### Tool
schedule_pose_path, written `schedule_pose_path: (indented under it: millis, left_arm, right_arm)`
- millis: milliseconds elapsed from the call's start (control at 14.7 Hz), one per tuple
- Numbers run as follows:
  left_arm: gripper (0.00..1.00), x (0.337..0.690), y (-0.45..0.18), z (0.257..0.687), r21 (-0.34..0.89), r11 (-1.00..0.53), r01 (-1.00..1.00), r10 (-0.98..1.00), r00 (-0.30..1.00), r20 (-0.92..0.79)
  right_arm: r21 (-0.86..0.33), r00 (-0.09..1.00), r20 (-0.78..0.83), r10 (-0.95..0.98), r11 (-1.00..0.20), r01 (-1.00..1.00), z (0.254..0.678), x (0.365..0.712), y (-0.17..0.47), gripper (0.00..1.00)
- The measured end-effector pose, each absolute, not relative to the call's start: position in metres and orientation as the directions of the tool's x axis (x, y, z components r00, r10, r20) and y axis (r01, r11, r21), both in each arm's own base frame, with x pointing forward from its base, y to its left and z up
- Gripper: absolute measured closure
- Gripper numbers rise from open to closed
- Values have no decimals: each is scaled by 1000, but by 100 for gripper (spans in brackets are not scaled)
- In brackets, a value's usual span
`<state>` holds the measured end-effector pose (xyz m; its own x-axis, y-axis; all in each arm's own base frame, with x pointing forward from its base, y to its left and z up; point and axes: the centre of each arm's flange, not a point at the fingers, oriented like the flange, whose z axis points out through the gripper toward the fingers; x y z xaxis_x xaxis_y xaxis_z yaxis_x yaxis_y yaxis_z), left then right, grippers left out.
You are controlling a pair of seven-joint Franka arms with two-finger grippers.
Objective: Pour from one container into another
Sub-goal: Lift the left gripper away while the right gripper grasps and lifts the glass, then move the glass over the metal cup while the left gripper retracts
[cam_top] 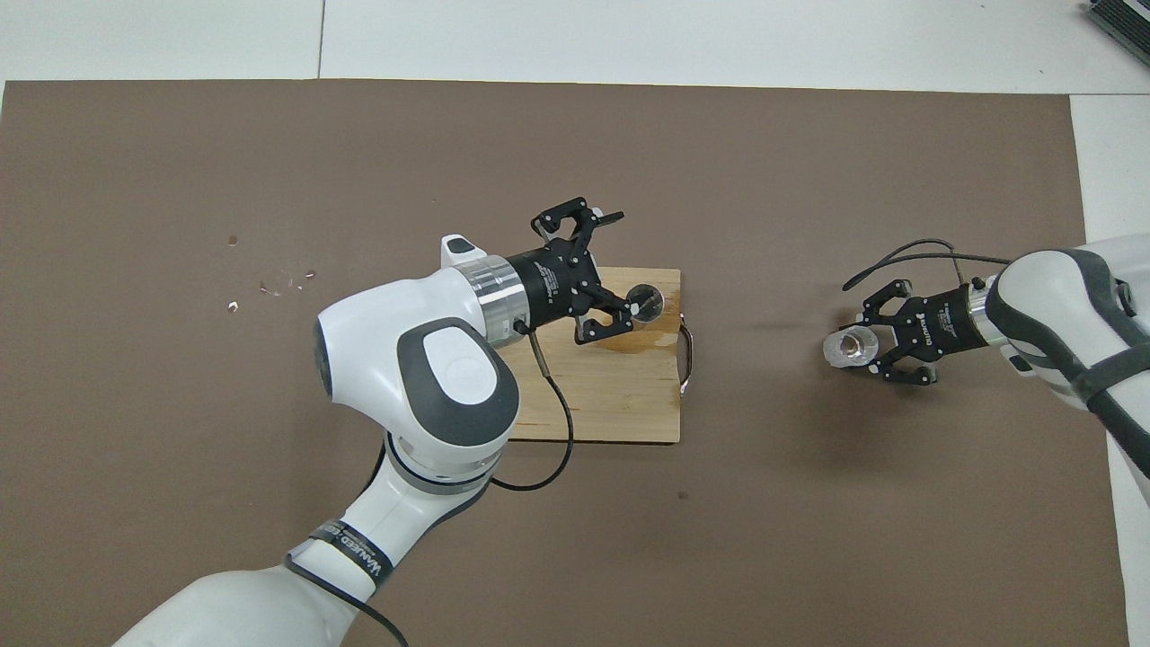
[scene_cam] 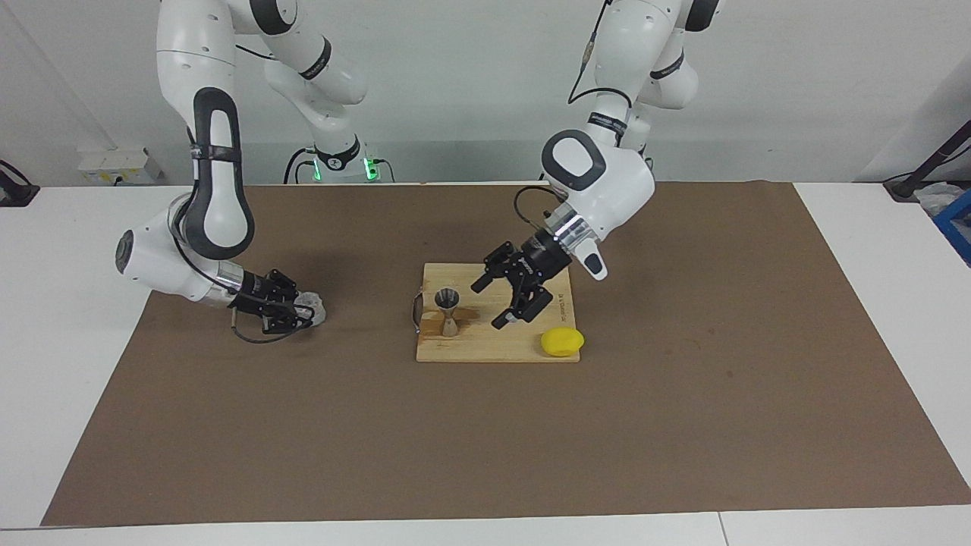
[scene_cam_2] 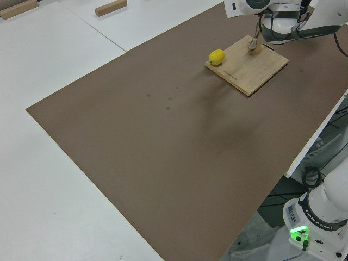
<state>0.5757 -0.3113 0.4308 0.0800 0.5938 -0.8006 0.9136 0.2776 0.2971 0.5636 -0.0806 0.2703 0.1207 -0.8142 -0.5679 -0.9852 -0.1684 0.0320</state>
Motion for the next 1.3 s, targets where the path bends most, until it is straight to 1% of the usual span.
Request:
schedule_pose_path:
  millis: [136, 273, 477, 614, 818, 955, 1023, 1159, 1295]
  left_arm:
    - [0, 588, -278, 443, 349, 254, 902, 636, 116, -763]
    - [0, 597, -255, 450, 404, 179, 897, 694, 176, -698]
    - [0, 608, -225, 460, 471, 57, 880, 773, 259, -579]
    - [0, 615, -192, 466, 478, -34, 878, 814, 302, -496]
    - [0, 624, -121, 477, 416, -253, 874, 877, 389, -284]
    - [0, 626, -93, 485, 383, -339, 859, 884, 430, -183]
    - [0, 625, -88, 484, 363, -400, 842, 871, 472, -136]
    - [0, 621, -88, 478, 290, -581, 761, 789, 613, -26]
    - [0, 616, -86, 473, 216, -738, 639, 659, 751, 31]
  right_arm:
    - [19, 125, -562, -817, -163, -986, 280, 566, -81, 50]
    - [14, 110, -552, -826, -142, -990, 296, 571, -72, 50]
    - [29, 67, -533, -843, -98, -995, 329, 583, -31, 50]
    - [44, 25, -523, -852, -56, -997, 349, 590, -2, 50]
    - [61, -30, -515, -857, -2, -998, 371, 601, 30, 50]
    - [70, -46, -505, -862, 12, -997, 382, 605, 53, 50]
    - [71, -42, -493, -869, 8, -997, 387, 606, 66, 50]
    - [60, -28, -453, -891, 1, -998, 397, 609, 92, 50]
    - [33, -16, -381, -924, 4, -999, 408, 612, 116, 50]
